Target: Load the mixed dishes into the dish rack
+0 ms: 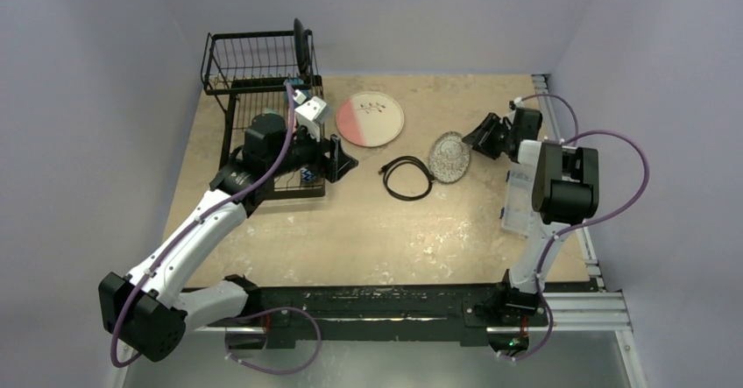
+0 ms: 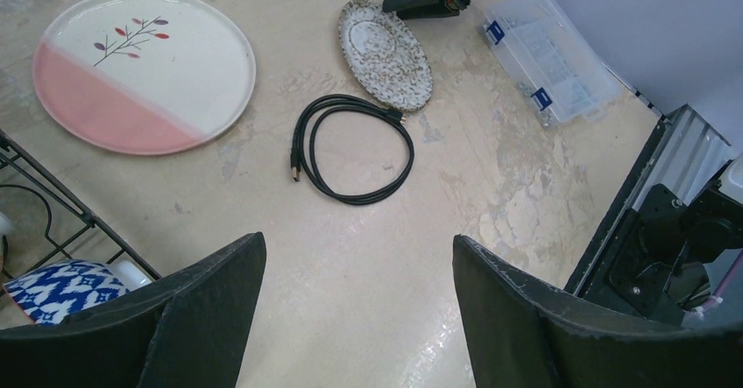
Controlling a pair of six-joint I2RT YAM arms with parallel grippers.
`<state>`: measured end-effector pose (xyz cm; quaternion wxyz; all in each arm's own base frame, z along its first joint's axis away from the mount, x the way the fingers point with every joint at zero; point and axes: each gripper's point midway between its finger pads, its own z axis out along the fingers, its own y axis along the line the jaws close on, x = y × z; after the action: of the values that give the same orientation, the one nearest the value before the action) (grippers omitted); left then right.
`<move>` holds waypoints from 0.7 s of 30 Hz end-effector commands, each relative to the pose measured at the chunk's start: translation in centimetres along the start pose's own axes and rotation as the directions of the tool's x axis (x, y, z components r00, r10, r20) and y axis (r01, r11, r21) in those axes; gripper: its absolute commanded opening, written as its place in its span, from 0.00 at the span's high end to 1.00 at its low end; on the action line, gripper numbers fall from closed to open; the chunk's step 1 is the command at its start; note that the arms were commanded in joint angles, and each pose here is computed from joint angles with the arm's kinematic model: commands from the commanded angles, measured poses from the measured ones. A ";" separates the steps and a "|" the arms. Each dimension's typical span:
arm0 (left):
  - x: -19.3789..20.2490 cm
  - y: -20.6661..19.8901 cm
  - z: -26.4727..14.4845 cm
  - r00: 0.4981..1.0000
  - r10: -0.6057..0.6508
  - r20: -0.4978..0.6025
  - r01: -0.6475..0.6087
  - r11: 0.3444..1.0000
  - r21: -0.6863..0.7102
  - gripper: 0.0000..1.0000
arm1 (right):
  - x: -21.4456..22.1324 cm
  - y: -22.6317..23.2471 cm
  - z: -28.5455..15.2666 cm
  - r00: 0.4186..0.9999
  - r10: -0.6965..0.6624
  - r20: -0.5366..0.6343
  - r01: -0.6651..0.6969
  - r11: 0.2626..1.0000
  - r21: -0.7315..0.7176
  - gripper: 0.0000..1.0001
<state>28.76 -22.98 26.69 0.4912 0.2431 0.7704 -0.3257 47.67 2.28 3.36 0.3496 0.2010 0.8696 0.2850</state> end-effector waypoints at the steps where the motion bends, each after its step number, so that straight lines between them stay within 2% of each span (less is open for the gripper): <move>1: -2.3 -0.6 -0.2 0.998 0.038 0.053 -0.039 0.999 0.015 0.24 | 2.3 -1.5 1.2 0.995 -0.040 -0.091 0.047 0.996 0.080 0.54; 8: -2.2 -0.6 -0.2 0.998 0.033 0.047 -0.033 0.999 0.015 0.23 | 3.6 -1.0 1.9 0.986 -0.074 -0.146 0.091 0.990 0.112 0.75; 12: -2.1 -0.4 -0.1 0.998 0.036 0.045 -0.036 0.999 0.006 0.23 | 3.5 -0.8 1.5 0.988 -0.081 -0.129 0.095 0.989 0.111 0.98; 21: -1.9 -0.4 0.1 0.999 0.033 0.035 -0.033 0.999 0.008 0.23 | 1.7 2.7 -1.2 0.997 -0.030 -0.068 0.030 1.000 -0.009 1.00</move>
<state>29.01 -23.00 26.27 0.4868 0.2410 0.7752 -0.3223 47.00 4.79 2.42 0.3211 0.1632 0.8955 0.2616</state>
